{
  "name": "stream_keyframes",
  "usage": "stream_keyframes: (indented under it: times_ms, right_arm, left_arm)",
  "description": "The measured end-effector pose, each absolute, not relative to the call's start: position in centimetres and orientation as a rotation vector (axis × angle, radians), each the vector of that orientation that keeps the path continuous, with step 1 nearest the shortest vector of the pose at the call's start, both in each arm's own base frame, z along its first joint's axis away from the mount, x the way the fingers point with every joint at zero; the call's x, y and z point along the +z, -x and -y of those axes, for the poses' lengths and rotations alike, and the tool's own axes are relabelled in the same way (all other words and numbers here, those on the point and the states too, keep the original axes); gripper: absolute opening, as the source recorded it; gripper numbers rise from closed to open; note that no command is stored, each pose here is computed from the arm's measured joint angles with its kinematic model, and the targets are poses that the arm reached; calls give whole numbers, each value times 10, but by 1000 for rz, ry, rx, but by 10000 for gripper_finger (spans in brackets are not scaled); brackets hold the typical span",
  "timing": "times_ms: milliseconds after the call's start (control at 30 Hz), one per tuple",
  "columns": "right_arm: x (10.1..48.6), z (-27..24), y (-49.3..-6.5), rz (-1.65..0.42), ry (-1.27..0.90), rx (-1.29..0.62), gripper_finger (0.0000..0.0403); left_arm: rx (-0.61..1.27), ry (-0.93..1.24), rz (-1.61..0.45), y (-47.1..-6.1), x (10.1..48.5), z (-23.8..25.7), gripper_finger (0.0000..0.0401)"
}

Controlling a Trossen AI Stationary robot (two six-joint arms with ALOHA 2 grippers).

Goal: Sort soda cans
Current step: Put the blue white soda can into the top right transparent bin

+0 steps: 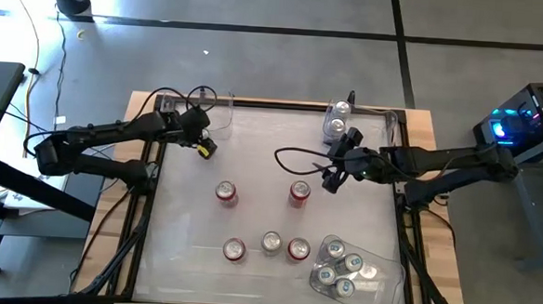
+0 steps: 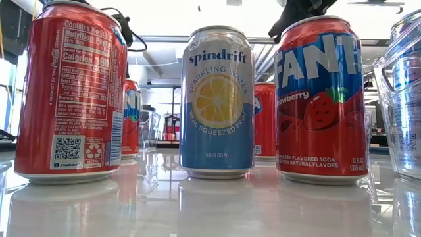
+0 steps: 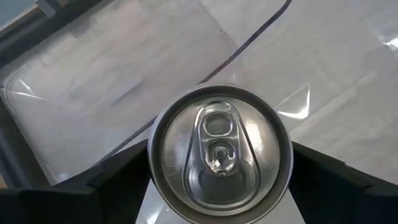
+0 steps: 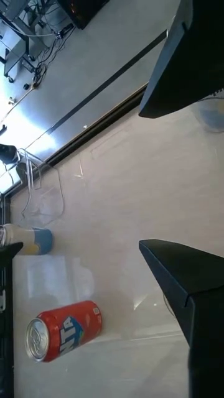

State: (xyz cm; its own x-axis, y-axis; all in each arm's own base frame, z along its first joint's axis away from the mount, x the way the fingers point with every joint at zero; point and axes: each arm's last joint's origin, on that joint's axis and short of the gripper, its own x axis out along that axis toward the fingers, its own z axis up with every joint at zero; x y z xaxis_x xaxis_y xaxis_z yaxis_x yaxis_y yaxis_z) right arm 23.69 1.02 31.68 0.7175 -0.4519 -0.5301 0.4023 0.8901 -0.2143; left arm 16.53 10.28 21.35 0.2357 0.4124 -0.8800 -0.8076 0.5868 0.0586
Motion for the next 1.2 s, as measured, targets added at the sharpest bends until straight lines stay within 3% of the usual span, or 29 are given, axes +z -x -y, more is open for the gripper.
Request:
stream_keyframes:
  times_ms: [200,400,600,900,1200]
  right_arm:
    - [321,-14,-232,-585,73,-454,332]
    - [339,-26,-212,-494,26,-395,332]
    - [349,-26,-199,-431,5,-440,332]
    - [341,-25,-194,-498,-27,-471,332]
    - [324,-23,-180,-668,-116,-566,332]
  left_arm:
    - [800,467,-1022,-171,218,-96,285]
    - [620,499,-926,-198,241,-75,284]
    - [464,409,-804,-261,263,-60,284]
    - [358,184,-920,-378,252,-82,284]
    - [301,146,-968,-428,227,-100,307]
